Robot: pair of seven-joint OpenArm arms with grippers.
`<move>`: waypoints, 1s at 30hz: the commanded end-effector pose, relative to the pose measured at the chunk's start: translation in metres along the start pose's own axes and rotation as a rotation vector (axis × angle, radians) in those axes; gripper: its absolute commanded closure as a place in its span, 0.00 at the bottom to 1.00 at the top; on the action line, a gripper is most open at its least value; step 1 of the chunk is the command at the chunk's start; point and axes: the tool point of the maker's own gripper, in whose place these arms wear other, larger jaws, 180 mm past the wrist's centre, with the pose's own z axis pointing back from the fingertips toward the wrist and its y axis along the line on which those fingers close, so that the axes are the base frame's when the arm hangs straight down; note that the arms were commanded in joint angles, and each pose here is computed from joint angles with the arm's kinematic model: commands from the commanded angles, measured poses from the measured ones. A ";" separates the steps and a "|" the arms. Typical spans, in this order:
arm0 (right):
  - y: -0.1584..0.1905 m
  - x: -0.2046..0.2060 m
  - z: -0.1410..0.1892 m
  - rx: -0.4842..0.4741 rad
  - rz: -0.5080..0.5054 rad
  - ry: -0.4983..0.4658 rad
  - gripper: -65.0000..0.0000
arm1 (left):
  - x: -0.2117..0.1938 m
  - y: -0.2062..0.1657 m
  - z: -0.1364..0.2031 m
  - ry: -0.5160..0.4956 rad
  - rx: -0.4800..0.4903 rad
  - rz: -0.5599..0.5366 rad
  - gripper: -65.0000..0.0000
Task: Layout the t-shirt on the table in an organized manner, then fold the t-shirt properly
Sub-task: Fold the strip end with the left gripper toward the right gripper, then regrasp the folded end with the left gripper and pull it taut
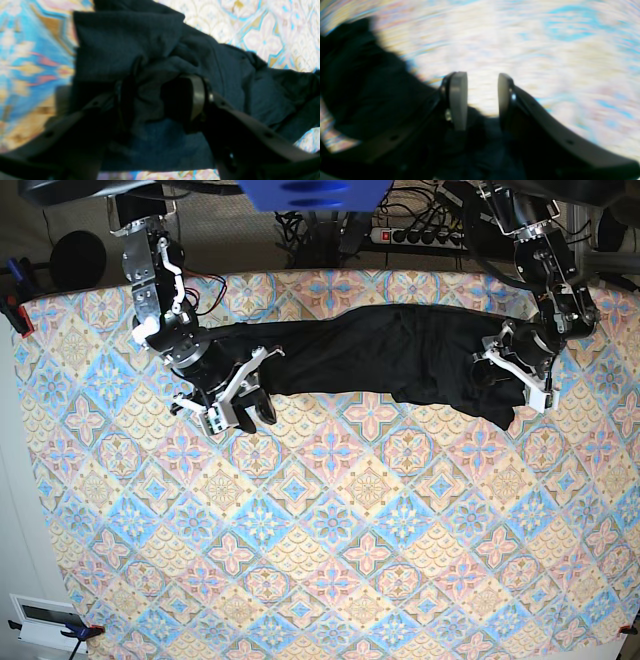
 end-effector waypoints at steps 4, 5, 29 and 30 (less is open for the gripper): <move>0.012 -0.007 0.006 0.032 -0.020 0.000 0.70 | 0.033 -0.018 0.017 -0.120 -0.043 -0.046 0.55; 0.012 -0.007 0.006 0.032 -0.020 0.000 0.70 | 0.040 -0.020 0.022 -0.146 -0.050 -0.045 0.55; 0.013 -0.007 0.006 0.034 -0.019 -0.001 0.70 | 0.061 -0.045 -0.063 0.026 -0.068 -0.111 0.57; 0.013 -0.007 0.006 0.034 -0.019 -0.001 0.70 | 0.059 -0.047 -0.064 0.032 -0.069 -0.121 0.60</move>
